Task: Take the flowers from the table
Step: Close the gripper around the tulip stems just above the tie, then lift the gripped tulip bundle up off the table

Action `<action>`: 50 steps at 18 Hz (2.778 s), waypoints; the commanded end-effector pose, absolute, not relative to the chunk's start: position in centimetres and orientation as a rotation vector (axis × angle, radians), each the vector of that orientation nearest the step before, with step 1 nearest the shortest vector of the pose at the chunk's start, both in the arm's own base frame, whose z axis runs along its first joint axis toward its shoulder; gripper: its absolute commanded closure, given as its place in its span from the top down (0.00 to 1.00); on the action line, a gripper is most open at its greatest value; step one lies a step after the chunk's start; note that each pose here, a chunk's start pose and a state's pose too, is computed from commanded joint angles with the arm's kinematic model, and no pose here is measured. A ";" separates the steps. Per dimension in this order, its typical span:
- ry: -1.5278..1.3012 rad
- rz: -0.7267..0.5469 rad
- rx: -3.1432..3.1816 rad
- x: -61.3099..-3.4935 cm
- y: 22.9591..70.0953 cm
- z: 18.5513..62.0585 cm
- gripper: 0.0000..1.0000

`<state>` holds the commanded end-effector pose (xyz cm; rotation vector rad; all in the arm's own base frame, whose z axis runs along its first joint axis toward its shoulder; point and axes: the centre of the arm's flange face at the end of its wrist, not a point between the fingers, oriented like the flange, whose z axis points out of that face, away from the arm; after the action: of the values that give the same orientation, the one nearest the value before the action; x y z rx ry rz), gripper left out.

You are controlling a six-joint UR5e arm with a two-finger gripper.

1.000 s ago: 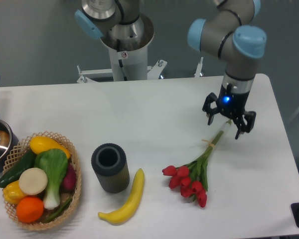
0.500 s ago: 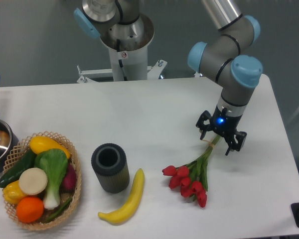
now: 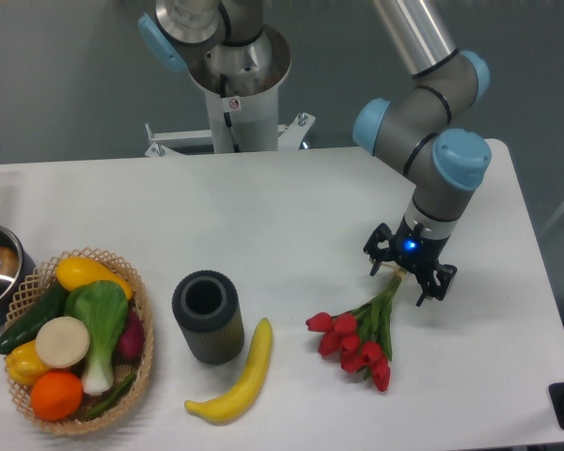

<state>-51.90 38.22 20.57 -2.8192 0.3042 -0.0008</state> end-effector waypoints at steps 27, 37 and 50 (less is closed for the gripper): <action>0.326 -0.055 -2.836 -50.5 39.1 18.6 0.57; 0.267 -0.052 -2.839 -50.6 39.2 19.1 0.31; 0.262 0.099 -2.793 -51.5 39.5 25.6 0.25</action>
<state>-51.54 39.55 25.62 -2.7932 0.2619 0.0989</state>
